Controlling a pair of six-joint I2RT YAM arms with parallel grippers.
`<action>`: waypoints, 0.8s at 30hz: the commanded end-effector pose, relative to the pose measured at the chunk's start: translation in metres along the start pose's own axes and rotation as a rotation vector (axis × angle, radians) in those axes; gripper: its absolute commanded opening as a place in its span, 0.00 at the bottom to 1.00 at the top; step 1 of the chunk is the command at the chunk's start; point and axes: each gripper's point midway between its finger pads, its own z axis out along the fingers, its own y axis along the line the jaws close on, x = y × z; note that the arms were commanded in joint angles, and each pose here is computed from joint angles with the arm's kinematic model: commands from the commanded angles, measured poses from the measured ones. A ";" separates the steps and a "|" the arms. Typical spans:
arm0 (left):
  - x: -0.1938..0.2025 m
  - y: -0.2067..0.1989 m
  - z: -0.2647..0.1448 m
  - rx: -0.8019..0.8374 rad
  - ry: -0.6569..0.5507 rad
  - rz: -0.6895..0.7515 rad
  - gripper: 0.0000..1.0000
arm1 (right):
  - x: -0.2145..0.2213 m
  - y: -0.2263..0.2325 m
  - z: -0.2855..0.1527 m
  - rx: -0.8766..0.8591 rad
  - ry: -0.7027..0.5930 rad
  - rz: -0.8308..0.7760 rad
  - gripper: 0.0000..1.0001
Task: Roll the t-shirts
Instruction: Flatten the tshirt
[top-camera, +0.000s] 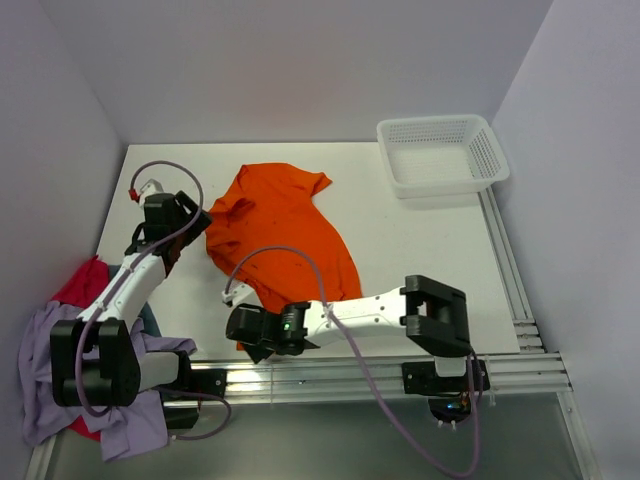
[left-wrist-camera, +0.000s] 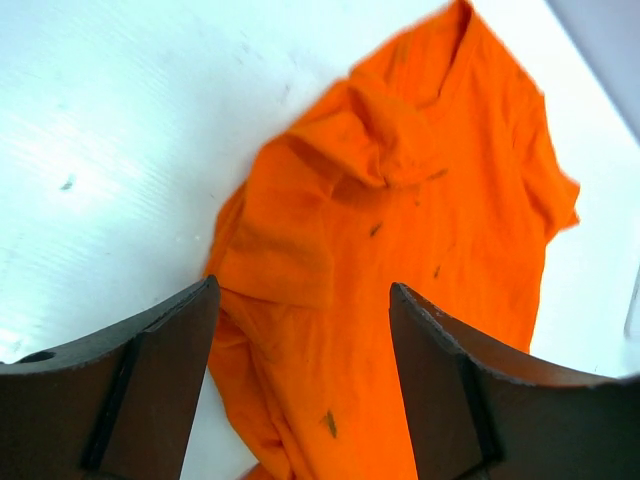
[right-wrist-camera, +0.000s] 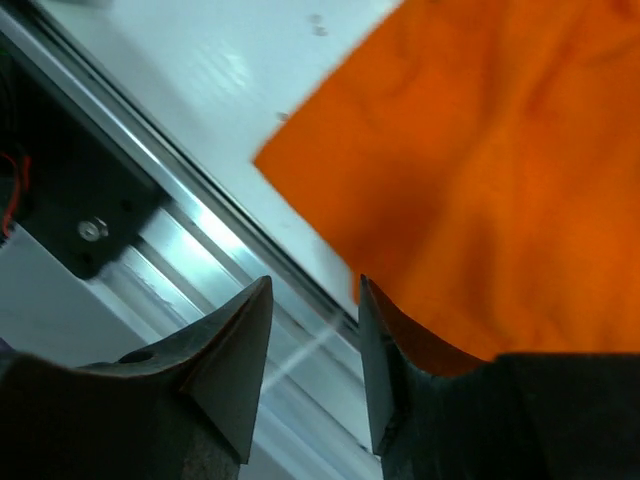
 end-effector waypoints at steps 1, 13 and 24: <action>-0.021 0.014 -0.010 -0.071 -0.104 -0.063 0.74 | -0.009 0.015 0.005 0.026 0.001 -0.009 0.48; -0.037 0.017 -0.027 -0.018 -0.176 -0.133 0.73 | -0.018 0.027 0.048 0.110 -0.006 0.057 0.54; -0.034 0.010 -0.027 0.023 -0.163 -0.128 0.72 | -0.024 0.030 0.057 0.125 -0.027 0.054 0.60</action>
